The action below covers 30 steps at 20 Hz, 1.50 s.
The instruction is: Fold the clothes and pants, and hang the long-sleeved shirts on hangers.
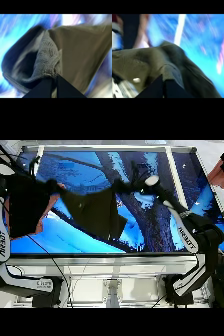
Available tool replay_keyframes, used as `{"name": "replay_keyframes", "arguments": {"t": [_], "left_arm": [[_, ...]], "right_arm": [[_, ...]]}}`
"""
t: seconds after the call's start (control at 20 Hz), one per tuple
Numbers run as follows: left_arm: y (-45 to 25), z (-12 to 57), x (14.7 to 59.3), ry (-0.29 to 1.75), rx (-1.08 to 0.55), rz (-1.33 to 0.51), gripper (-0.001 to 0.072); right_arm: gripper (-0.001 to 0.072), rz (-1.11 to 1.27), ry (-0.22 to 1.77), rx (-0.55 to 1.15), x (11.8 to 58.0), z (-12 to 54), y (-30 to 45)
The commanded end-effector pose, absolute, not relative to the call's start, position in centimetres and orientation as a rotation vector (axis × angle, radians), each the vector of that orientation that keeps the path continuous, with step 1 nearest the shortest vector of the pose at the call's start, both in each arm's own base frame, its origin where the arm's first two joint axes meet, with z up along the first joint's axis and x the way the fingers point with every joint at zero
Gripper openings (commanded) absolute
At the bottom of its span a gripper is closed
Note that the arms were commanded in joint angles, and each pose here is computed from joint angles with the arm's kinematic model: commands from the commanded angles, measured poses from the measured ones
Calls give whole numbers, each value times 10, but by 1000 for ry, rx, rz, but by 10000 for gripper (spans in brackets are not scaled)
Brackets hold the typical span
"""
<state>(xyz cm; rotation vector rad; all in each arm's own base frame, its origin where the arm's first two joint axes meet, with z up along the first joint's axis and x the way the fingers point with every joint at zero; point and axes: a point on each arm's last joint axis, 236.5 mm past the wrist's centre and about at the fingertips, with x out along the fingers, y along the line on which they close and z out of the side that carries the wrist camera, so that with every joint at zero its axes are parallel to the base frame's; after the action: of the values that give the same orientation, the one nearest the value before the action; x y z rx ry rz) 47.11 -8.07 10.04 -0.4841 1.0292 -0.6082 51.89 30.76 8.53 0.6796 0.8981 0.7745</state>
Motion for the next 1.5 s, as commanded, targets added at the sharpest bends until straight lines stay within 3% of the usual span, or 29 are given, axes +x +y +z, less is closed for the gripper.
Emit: {"name": "replay_keyframes", "arguments": {"t": [0.0, 0.15, 0.3, 0.5, 0.7, 0.9, 1.05, 1.25, 1.45], "left_arm": [[-90, 223, 539, 470, -737, -689, 26], [-78, 318, 541, 74, -787, -792, 26], [-68, 366, 523, -122, -739, -841, 26], [-87, 353, 508, -49, -632, -901, 26], [-116, 260, 499, 335, -455, -896, 26], [-149, 231, 483, 456, -408, -979, 26], [-157, 224, 509, 432, -442, -897, 26], [-152, 244, 565, 255, -573, -698, 25], [-155, 282, 573, 44, -539, -701, 25]], "right_arm": [[9, 861, 666, 625, 544, 203, 274], [8, 871, 477, 588, 550, 294, 232], [9, 840, 409, 565, 540, 328, 193], [9, 831, 451, 506, 521, 326, 159], [9, 890, 638, 448, 494, 283, 163], [9, 866, 729, 422, 494, 249, 167], [9, 810, 726, 400, 506, 240, 161], [7, 720, 596, 442, 540, 254, 149], [5, 743, 462, 431, 556, 274, 148]]}}
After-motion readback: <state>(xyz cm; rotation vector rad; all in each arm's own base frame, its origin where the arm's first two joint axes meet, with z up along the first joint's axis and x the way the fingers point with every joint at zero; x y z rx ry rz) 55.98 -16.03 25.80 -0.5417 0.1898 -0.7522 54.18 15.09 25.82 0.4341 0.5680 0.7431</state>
